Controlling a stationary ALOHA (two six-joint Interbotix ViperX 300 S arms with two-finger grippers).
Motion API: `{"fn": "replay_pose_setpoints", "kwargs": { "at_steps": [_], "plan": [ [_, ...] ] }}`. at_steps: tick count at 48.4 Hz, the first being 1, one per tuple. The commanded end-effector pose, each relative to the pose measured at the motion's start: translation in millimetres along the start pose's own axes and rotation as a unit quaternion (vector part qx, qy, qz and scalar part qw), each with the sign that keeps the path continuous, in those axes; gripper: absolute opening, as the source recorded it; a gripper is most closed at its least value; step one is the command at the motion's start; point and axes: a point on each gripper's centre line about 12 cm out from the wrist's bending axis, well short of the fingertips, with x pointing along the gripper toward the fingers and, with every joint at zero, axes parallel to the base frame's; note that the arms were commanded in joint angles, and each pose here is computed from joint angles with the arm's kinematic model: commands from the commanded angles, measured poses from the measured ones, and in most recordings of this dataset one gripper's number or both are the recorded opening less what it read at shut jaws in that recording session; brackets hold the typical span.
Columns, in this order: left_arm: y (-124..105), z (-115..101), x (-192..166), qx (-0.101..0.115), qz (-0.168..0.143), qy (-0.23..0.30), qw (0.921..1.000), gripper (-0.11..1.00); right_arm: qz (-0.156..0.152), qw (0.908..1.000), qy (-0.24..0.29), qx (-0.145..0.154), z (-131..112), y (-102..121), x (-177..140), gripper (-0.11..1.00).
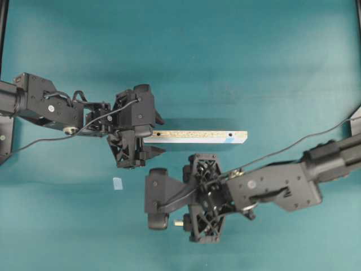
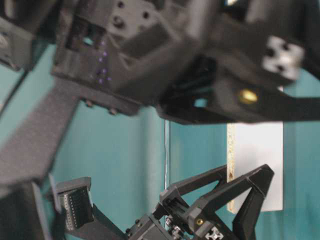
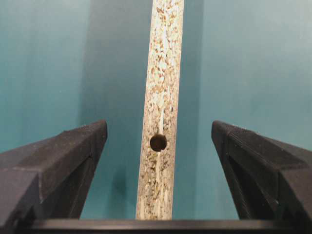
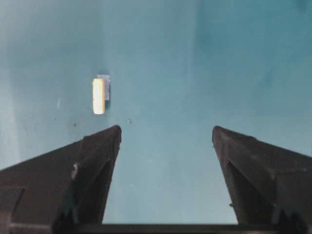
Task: Insert the rod into the hole on the wooden board.
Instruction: 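Lower the open right gripper over the small wooden peg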
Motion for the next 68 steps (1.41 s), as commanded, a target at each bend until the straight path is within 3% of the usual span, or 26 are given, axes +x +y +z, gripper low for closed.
{"fn": "replay_pose_setpoints", "kwargs": {
  "at_steps": [1,34,62,68],
  "plan": [
    [0.4,11.6,-2.5,-0.005,0.0,-0.019,0.9998,1.0,0.008,0.9999,-0.01,-0.004,10.2,11.0,-8.4,0.83],
    [-0.2,11.8,-3.3,-0.004,-0.001,-0.02,0.9998,1.0,0.012,0.9997,0.002,-0.023,12.9,38.5,25.3,0.83],
    [-1.3,11.1,-3.3,-0.004,-0.002,-0.019,0.9998,1.0,0.012,0.9996,0.006,-0.025,7.5,40.1,41.5,0.83],
    [-2.4,9.9,-3.0,-0.003,-0.003,-0.017,0.9998,1.0,0.012,0.9996,0.006,-0.025,7.5,40.1,41.5,0.77]
  ]
}}
